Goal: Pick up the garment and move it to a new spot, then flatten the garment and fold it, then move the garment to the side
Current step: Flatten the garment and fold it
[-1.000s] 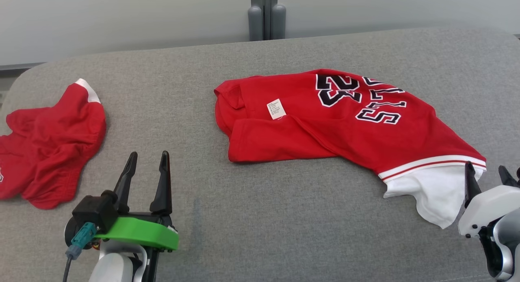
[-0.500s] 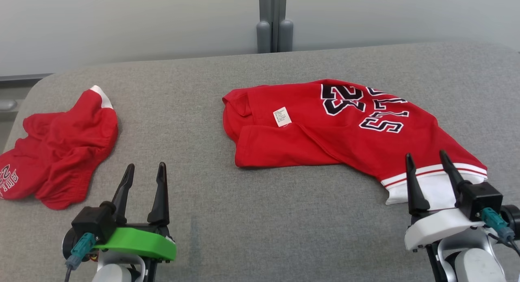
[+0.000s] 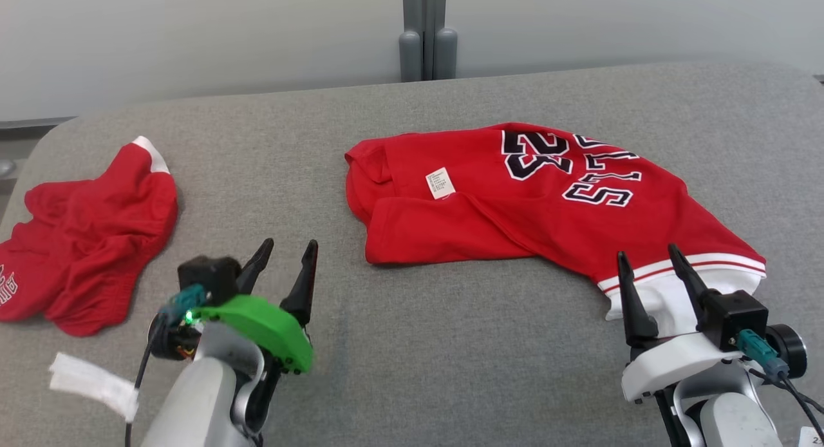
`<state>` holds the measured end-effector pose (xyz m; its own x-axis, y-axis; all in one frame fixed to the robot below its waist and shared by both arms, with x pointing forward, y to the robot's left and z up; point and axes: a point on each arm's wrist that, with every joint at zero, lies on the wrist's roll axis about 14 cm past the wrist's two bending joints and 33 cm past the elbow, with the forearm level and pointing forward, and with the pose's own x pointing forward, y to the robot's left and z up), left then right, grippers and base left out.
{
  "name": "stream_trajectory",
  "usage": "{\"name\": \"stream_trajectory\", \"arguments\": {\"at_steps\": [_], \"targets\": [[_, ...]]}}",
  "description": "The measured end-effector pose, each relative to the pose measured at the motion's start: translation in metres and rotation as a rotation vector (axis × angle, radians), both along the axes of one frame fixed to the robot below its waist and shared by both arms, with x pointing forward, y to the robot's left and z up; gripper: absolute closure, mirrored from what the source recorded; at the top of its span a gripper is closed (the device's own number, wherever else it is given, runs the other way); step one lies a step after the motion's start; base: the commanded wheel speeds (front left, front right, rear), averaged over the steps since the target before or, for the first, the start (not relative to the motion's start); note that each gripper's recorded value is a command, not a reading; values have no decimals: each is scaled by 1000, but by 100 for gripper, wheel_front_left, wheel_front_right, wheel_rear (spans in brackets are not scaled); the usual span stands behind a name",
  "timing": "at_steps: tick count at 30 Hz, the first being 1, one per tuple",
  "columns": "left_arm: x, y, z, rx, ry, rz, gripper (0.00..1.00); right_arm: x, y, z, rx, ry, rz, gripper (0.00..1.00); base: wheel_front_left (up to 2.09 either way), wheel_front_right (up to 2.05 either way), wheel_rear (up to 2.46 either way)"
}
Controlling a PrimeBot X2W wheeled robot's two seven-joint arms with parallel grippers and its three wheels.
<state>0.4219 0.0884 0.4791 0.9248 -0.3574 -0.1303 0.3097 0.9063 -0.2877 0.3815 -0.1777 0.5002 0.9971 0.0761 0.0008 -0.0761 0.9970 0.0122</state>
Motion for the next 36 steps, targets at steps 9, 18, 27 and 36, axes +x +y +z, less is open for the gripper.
{"name": "stream_trajectory", "arguments": {"at_steps": [9, 18, 27, 36], "targets": [[50, -38, -27, -7, 332, -89, 0, 4, 3, -12, 19, 36, 7, 0, 0, 0, 0], [59, -73, -62, 8, 603, -152, 0, 0, -13, -24, 16, 69, -39, 0, 0, 0, 0], [58, -96, -71, 31, 694, -236, 9, -6, -25, -29, 11, 88, -76, 0, 0, 0, 0], [59, -112, -42, 18, 508, -325, 100, 0, -23, -26, 23, 74, -71, 0, 0, 0, 0]]}}
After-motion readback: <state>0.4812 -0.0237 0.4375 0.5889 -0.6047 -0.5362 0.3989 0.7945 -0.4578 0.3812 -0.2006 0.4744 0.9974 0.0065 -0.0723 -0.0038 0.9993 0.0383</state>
